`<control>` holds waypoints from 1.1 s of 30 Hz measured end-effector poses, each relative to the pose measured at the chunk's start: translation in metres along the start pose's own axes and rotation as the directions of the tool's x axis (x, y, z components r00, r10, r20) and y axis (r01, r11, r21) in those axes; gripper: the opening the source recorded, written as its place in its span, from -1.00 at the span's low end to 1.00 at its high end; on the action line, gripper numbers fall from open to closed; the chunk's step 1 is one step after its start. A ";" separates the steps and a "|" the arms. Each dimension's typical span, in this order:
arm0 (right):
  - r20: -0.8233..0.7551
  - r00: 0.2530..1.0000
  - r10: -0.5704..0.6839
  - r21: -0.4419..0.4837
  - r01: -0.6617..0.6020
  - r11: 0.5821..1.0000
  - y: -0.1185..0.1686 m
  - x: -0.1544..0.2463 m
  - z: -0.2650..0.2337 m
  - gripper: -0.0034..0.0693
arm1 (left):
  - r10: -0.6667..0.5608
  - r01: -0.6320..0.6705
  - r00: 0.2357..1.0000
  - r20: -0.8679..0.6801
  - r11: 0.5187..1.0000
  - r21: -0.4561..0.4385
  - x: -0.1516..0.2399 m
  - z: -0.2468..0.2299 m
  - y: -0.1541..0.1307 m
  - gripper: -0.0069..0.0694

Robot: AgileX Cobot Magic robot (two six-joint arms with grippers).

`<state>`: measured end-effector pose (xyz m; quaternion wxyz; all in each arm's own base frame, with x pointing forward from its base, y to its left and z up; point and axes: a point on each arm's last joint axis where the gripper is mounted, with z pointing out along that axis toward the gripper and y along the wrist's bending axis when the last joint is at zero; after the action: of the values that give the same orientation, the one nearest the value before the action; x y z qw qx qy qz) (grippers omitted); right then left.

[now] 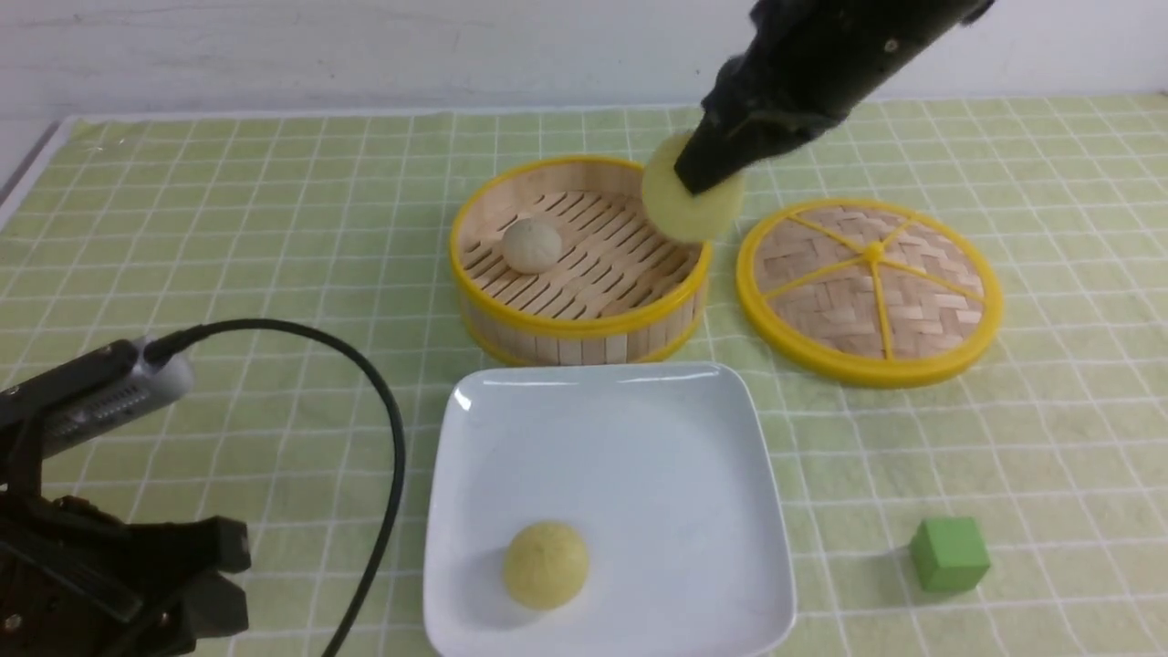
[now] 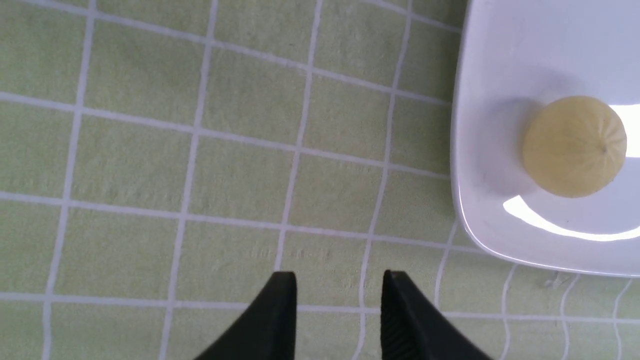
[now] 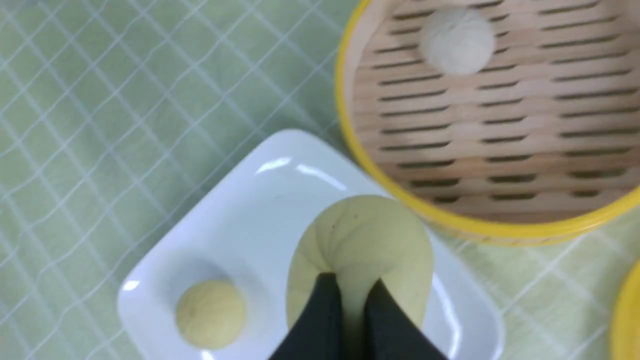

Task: Put the steamed buns into the plate on the green tablecloth.
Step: 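Move the steamed bun from the bamboo steamer onto the white plate with the right gripper, then reach into the bamboo steamer and grasp a bun with the left gripper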

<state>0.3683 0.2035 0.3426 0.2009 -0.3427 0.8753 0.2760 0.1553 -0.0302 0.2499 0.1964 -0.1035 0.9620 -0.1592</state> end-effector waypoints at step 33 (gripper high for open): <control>-0.078 0.971 0.224 0.387 -0.178 0.905 0.019 0.077 -0.062 -0.88 | 0.001 -0.001 0.995 0.095 1.000 0.005 -0.011 0.002 0.000 -0.32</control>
<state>0.2917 0.1388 0.3553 0.1803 -0.2215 0.9530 0.1008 0.1660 -0.0284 0.2516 0.2423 -0.1099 0.9512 -0.1565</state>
